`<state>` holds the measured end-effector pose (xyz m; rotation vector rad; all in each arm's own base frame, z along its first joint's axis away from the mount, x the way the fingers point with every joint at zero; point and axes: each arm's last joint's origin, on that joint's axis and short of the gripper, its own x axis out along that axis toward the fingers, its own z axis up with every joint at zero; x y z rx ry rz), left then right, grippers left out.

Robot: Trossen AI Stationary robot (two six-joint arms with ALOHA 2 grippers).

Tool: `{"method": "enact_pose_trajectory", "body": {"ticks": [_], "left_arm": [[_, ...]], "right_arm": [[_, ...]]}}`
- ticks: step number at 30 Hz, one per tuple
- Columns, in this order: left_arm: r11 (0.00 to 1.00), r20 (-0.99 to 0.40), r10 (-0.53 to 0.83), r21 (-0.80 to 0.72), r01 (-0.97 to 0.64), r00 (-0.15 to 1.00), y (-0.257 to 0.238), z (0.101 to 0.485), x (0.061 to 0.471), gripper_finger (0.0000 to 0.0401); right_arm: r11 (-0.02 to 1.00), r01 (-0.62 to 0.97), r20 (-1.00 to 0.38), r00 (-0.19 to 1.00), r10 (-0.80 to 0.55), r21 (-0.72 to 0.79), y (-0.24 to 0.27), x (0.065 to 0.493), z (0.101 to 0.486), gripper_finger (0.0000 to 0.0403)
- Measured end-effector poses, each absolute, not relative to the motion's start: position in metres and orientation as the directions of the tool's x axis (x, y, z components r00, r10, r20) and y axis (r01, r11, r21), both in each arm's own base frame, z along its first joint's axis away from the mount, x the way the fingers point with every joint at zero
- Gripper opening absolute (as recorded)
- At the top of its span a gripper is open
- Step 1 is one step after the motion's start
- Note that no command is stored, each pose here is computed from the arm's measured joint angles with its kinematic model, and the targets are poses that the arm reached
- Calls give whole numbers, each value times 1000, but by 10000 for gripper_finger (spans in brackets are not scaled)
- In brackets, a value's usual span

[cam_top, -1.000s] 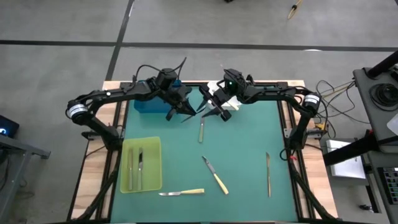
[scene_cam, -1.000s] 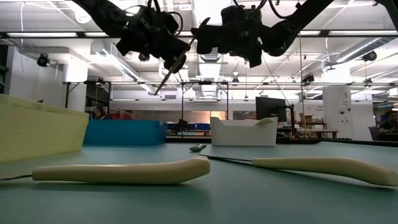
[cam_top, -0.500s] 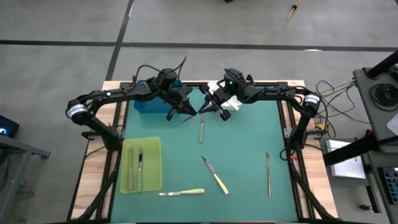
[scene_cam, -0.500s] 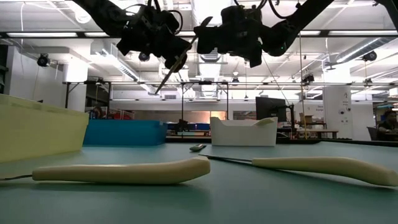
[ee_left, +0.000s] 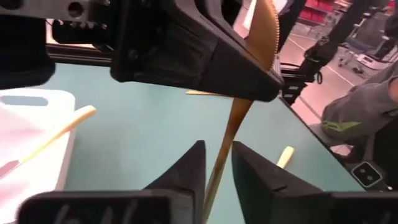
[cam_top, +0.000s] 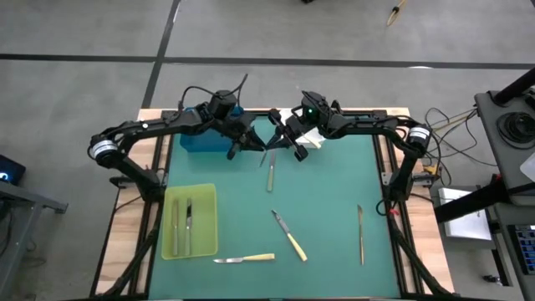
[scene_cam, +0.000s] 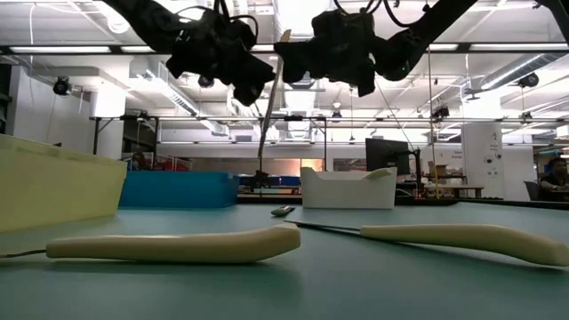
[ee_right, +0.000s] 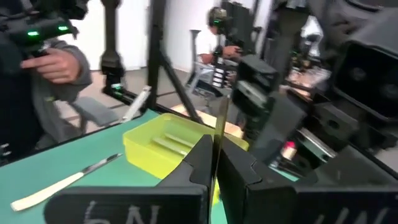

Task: Sort silverware by color (type)
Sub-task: Put the left gold knife into the blue bin

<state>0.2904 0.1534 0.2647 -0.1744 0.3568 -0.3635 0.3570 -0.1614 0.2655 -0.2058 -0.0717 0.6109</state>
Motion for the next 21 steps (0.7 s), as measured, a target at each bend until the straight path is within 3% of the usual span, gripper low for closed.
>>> {"method": "enact_pose_trajectory", "body": {"ticks": [10, 14, 21], "left_arm": [[968, -372, -212, -204, 143, 903, 170, 265, 278, 143], [968, -396, -203, -218, 123, 895, 171, 265, 274, 146], [984, -560, -67, -174, -39, 826, 159, 253, 277, 134]], "right_arm": [[864, -471, -3, 878, 479, -178, -171, 355, 264, 8], [880, -444, -8, 893, 450, -170, -176, 353, 263, 8], [912, -393, -19, 919, 394, -121, -188, 348, 262, 8]]}}
